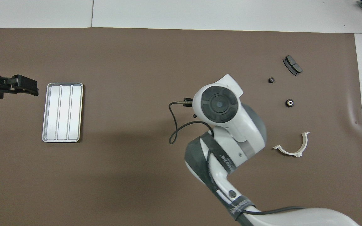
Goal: Place bearing gear from tray to pile
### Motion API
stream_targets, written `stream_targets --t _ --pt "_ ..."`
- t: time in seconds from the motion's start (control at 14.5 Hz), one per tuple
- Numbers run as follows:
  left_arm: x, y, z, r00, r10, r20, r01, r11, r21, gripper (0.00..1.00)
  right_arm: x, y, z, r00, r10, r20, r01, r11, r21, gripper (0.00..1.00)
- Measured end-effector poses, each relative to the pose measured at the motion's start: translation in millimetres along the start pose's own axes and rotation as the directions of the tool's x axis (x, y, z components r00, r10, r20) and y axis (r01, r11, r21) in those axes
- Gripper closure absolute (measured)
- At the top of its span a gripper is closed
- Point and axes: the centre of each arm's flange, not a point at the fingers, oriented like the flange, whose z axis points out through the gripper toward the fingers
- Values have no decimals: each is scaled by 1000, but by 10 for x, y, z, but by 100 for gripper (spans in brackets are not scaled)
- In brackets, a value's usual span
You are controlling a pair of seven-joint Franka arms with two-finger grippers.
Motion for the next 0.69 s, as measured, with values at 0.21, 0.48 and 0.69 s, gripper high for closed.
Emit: stream_targets --t 0.21,0.48,0.69 --pt "4 -112 15 1000 -19 3 19 1000 1 0 245 971 205 996 -51 71 49 999 21 66" --pt "3 -77 15 1000 -13 2 13 1000 0 0 230 1839 790 985 -127 113 123 991 44 66" --pt "1 -51 16 1000 -9 2 9 1000 0 0 72 2002 1178 986 -129 103 125 991 44 66"
